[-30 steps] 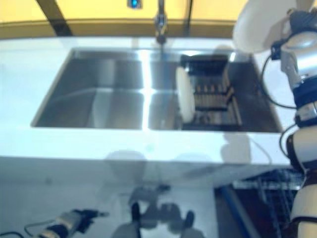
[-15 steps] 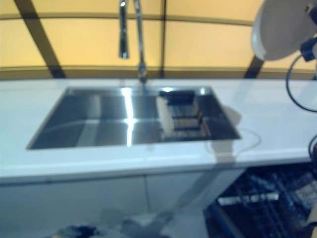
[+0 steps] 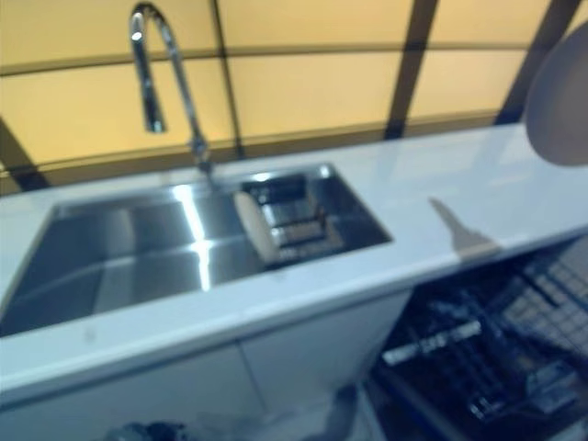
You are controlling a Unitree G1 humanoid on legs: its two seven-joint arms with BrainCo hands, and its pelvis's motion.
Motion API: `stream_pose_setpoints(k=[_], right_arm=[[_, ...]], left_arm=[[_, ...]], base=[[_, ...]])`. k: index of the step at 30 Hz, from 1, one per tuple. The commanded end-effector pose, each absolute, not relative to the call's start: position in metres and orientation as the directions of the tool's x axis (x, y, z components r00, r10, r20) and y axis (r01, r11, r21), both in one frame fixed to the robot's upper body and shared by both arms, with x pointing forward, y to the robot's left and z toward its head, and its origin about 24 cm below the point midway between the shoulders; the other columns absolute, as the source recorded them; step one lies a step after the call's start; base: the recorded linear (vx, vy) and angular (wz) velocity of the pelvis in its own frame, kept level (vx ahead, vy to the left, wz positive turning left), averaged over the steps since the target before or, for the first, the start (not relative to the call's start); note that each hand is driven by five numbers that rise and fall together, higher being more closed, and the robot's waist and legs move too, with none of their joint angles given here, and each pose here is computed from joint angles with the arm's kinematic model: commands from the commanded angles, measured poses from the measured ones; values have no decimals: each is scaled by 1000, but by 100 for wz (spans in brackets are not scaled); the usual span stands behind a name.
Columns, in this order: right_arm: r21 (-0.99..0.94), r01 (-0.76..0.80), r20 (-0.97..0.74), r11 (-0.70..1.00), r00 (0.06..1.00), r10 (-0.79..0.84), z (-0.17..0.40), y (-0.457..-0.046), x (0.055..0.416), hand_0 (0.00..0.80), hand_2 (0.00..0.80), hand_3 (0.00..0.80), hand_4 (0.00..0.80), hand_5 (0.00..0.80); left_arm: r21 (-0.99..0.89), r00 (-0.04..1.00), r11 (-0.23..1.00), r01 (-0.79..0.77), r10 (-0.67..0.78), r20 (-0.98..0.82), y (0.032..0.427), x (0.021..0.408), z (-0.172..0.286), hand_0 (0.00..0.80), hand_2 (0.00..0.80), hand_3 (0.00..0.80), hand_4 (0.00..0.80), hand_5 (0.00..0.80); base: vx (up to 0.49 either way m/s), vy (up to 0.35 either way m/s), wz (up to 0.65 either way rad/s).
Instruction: Take plates into dishwasher
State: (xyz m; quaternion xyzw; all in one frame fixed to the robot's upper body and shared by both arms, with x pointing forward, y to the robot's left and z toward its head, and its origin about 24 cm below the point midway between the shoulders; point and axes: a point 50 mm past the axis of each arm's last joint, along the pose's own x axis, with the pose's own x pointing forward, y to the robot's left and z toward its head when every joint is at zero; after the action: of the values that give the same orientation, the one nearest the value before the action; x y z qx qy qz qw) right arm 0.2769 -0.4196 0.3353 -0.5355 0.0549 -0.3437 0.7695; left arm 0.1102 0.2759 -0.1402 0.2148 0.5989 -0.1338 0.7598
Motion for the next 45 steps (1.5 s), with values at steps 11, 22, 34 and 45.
stream_pose_setpoints(k=[11,22,34,45], right_arm=[[-896,427,309,122,797,-520,318,-435,244,800,800,800,800,800],[-975,222,185,20,857,-482,266,-437,240,800,800,800,800,800],[-997,53,70,-51,891,-448,217,-418,261,800,800,800,800,800],[-983,-85,-2,-163,892,-452,177,-400,281,800,800,800,800,800]], left_arm=[[272,320,853,446,131,-938,310,136,-119,0,0,0,0,0],[283,345,844,455,126,-930,309,147,-115,0,0,0,0,0],[281,362,841,463,111,-926,302,157,-113,0,0,0,0,0],[273,363,817,509,84,-928,293,164,-113,0,0,0,0,0]], base=[[-9,-11,-16],[-16,-13,-4],[0,-3,0],[-2,-2,0]])
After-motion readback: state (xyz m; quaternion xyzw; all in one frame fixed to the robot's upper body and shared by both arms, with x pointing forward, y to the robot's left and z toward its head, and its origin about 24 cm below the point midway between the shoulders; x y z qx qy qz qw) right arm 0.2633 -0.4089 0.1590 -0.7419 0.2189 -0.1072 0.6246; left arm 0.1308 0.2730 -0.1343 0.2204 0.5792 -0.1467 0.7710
